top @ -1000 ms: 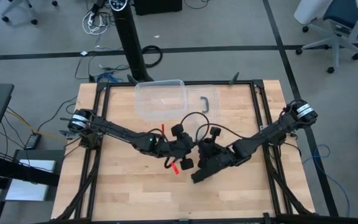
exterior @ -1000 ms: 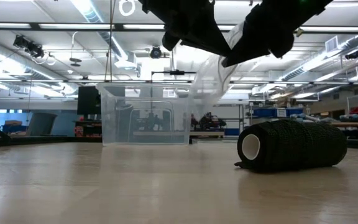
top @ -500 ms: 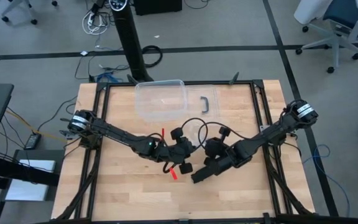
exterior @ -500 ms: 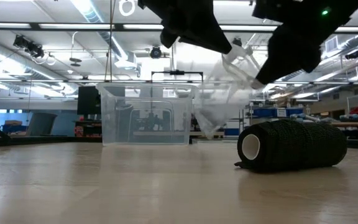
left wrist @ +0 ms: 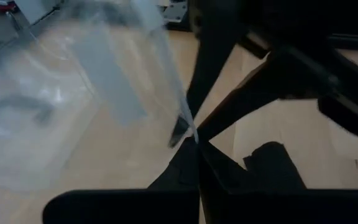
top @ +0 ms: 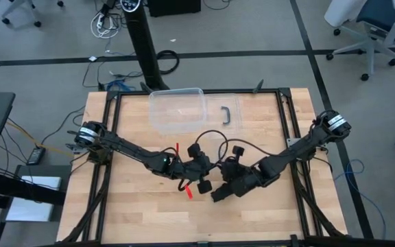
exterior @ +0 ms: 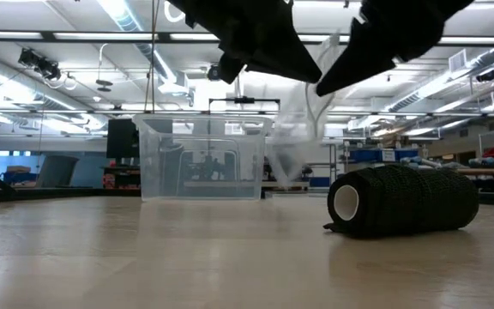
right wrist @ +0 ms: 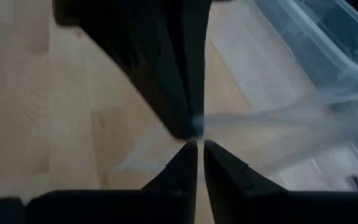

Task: Roll bandage
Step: Open the transparent zip bag

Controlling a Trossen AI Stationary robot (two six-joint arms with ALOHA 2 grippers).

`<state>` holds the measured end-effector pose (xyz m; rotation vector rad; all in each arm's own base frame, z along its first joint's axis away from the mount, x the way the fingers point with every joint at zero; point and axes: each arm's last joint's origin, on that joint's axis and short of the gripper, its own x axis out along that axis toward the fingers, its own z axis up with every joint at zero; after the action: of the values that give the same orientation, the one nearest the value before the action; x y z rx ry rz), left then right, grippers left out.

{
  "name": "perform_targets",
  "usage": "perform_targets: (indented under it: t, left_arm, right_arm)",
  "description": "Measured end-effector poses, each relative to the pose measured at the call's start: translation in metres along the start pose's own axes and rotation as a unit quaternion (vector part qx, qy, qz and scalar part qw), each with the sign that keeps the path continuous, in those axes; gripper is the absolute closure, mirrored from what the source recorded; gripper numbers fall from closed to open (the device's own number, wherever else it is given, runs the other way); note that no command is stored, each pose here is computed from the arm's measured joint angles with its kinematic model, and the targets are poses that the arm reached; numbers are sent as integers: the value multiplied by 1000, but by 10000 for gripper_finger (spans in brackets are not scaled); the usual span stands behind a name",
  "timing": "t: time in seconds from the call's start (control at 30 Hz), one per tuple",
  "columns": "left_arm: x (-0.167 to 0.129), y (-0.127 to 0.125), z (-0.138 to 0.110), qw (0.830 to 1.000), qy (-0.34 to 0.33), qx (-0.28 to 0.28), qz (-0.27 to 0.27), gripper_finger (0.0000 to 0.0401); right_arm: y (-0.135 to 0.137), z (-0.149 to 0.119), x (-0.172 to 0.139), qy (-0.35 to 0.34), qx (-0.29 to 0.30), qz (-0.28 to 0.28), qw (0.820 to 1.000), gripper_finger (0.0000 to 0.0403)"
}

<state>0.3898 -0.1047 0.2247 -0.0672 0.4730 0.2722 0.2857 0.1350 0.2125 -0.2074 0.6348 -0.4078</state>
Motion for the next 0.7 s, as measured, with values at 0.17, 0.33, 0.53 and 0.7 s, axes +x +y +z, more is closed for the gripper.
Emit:
perform_targets:
  t: [0.17, 0.33, 0.53, 0.7]
  left_arm:
    - [0, 0, -1, 1000, 3, -2, 1, 401]
    - [-1, 0, 1, 1000, -5, -7, 6, 401]
    - [-2, -4, 0, 1000, -5, -6, -8, 401]
    - [-3, -7, -1, 1000, -8, -4, -7, 401]
  right_arm:
    - [-3, 4, 5, -9, -10, -2, 1000, 359]
    - [-1, 5, 0, -32, -18, -41, 998, 361]
    - [-3, 11, -2, -66, -2, -94, 993, 385]
    - [0, 11, -7, -77, -21, -116, 990, 400]
